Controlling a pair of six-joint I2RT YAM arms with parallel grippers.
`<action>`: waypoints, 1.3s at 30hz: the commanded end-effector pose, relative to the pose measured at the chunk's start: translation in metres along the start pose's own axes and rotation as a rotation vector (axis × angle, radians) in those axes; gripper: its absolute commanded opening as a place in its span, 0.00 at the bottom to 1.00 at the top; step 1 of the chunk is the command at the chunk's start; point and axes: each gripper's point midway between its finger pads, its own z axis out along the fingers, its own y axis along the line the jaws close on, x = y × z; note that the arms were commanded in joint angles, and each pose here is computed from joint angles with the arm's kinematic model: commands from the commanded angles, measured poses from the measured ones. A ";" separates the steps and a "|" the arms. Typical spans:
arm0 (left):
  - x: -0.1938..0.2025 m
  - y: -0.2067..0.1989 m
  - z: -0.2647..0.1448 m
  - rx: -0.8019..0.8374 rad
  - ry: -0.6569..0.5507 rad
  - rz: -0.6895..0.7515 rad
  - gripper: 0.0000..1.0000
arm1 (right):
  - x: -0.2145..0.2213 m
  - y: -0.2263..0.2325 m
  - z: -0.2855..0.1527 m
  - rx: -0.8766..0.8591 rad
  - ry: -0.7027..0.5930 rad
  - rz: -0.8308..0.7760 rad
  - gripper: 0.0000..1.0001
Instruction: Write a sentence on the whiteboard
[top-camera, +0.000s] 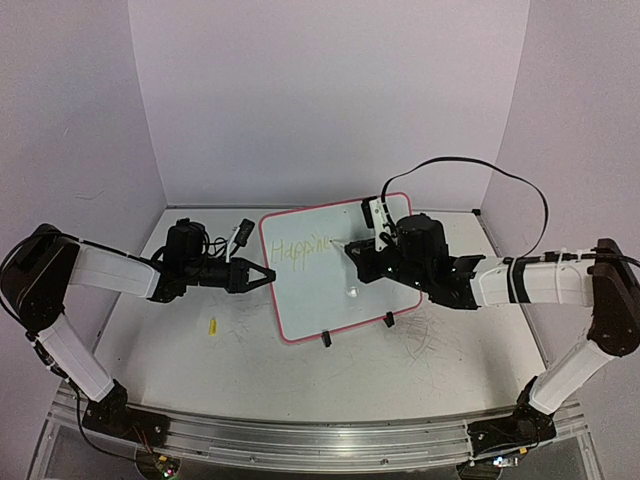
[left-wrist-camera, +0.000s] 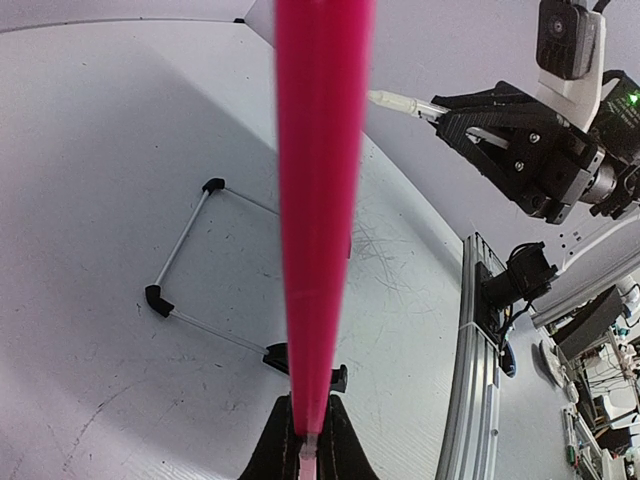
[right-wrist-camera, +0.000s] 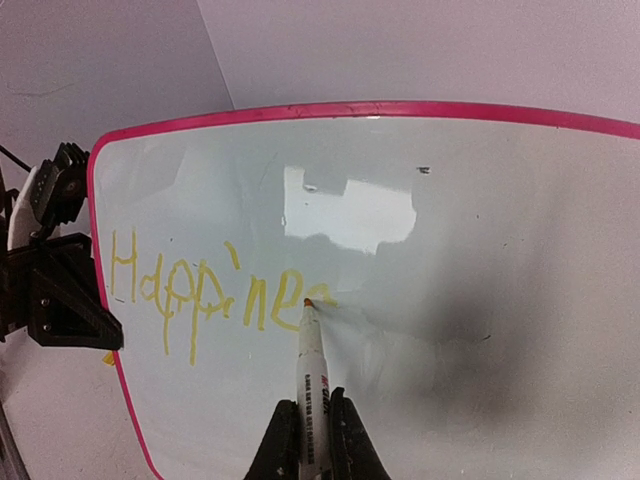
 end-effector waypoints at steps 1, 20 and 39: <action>-0.024 -0.016 -0.002 0.030 -0.043 0.077 0.00 | -0.001 -0.008 -0.008 0.046 -0.016 0.007 0.00; -0.025 -0.016 -0.002 0.029 -0.044 0.076 0.00 | 0.013 0.008 0.000 -0.008 0.020 0.024 0.00; -0.024 -0.016 -0.002 0.028 -0.042 0.077 0.00 | -0.031 -0.021 -0.021 0.037 -0.094 0.049 0.00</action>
